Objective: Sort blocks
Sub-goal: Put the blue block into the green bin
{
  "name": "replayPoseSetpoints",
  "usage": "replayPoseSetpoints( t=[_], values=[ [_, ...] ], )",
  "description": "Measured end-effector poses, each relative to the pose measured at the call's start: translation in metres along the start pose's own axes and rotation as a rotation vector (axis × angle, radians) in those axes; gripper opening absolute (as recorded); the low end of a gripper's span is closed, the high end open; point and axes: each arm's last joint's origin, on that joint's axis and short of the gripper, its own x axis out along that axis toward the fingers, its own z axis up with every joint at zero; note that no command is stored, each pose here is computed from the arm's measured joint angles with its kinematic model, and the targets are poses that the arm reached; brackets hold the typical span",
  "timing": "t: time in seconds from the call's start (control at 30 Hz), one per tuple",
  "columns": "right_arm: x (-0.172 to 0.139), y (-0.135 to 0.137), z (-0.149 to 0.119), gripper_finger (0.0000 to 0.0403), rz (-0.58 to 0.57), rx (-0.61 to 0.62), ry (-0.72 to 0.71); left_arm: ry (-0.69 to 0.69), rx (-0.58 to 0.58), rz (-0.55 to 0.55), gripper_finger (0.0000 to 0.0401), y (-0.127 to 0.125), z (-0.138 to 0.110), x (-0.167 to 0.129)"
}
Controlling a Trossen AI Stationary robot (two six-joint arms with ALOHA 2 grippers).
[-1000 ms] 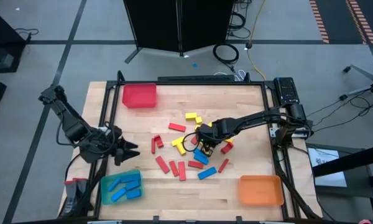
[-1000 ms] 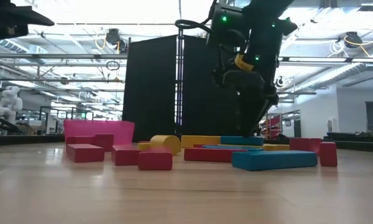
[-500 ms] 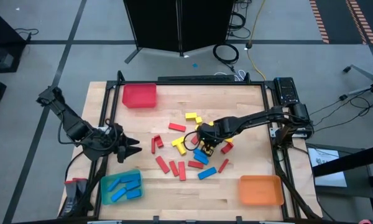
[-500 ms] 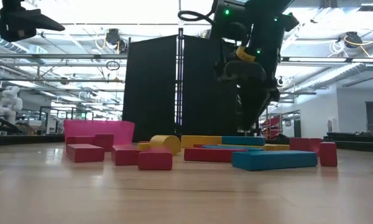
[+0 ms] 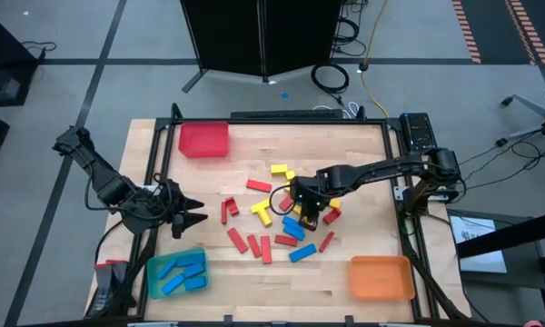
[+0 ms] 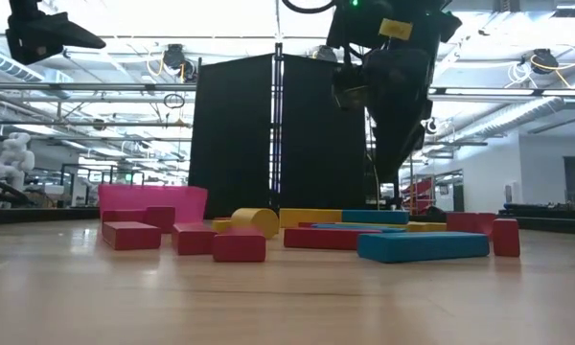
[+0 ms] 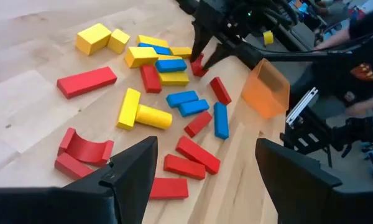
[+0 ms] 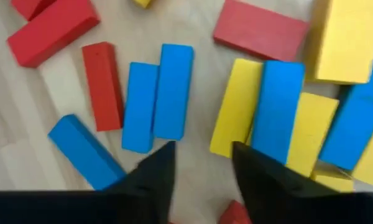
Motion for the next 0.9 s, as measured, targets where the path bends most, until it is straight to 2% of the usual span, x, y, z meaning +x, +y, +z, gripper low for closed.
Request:
replayPoseSetpoints(
  t=[0.13, 0.27, 0.37, 0.63, 0.9],
  values=[
    [0.004, -0.002, -0.001, 0.0246, -0.021, -0.002, 0.022, -0.002, 0.001, 0.001, 0.0276, 0.0, 0.0, 0.0],
    [0.013, -0.008, 0.001, 0.029, -0.069, 0.008, 0.035, -0.004, 0.001, 0.002, 0.0276, 0.0, 0.0, 0.0],
    [0.018, -0.012, 0.002, 0.0294, -0.094, -0.002, 0.043, -0.01, 0.001, 0.005, 0.0276, 0.0, 0.0, 0.0],
    [0.027, -0.027, 0.007, 0.0269, -0.136, -0.012, 0.06, -0.02, 0.018, 0.01, 0.0276, 0.0, 0.001, 0.0],
    [0.041, -0.036, 0.011, 0.0265, -0.151, -0.016, 0.091, -0.022, 0.016, 0.008, 0.0276, 0.0, 0.001, 0.0]
  ],
)
